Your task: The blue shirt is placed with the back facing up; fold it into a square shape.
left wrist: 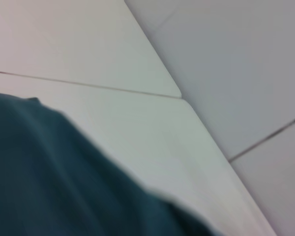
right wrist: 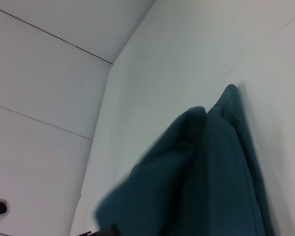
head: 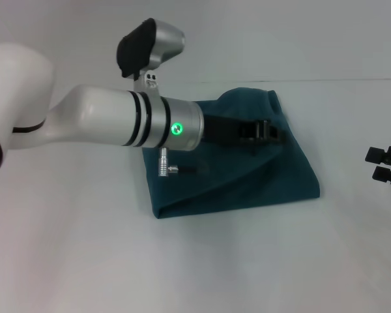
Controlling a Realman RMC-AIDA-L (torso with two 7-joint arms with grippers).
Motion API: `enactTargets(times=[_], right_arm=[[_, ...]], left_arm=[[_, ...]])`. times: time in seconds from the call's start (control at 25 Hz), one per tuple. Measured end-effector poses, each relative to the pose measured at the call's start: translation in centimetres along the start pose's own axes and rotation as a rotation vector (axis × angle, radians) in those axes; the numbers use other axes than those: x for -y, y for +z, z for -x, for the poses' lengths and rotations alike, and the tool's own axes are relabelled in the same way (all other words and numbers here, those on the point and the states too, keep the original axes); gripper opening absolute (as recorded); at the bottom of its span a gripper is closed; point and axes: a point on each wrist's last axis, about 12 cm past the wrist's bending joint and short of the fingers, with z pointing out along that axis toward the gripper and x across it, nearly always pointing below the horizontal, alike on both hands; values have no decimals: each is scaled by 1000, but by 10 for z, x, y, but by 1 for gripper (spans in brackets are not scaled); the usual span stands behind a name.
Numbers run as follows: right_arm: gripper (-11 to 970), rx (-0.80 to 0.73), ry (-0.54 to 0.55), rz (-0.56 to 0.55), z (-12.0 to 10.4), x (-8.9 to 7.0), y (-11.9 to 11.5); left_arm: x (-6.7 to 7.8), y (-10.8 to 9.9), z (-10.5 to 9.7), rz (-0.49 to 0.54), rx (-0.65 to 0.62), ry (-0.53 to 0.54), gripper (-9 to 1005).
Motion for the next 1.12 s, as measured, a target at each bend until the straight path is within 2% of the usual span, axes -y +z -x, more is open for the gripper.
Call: enactTargets(times=[0.04, 0.24, 0.32, 0.4, 0.48, 0.56, 0.6, 0.64, 0.68, 0.8, 0.92, 1.04, 1.12], right_arm=[[735, 0, 1, -1, 0, 0, 0], [734, 0, 1, -4, -1, 1, -1], [734, -2, 0, -5, -1, 1, -1], [734, -9, -4, -6, -1, 1, -2], [734, -19, -10, -10, 0, 1, -2], [735, -30, -17, -14, 1, 0, -1], [735, -36, -21, -18, 1, 0, -1], [735, -43, -27, -24, 2, -1, 0], [735, -50, -32, -32, 4, -1, 0], [735, -74, -54, -51, 12, -5, 6], [734, -101, -83, -82, 25, -13, 18], [734, -118, -123, -123, 42, -25, 38], [734, -120, -148, -158, 54, -35, 54]], left_arm=[[2, 2, -1, -2, -9, 13, 58], [13, 6, 0, -30, -26, 53, 226], [15, 0, 1, -71, -16, 46, 293], [15, -18, 4, -144, 28, 31, 359], [7, -41, 5, -183, 113, -15, 425], [-18, -75, -2, -187, 220, -155, 491], [-37, -96, -11, -175, 252, -262, 520], [-37, -96, -11, -175, 252, -262, 549], [-48, -109, -17, -168, 265, -324, 578], [-70, -138, -36, -169, 297, -426, 665], [-81, -160, -51, -168, 341, -458, 783], [-87, -172, -61, -160, 368, -464, 917], [-89, -175, -66, -151, 375, -463, 935]])
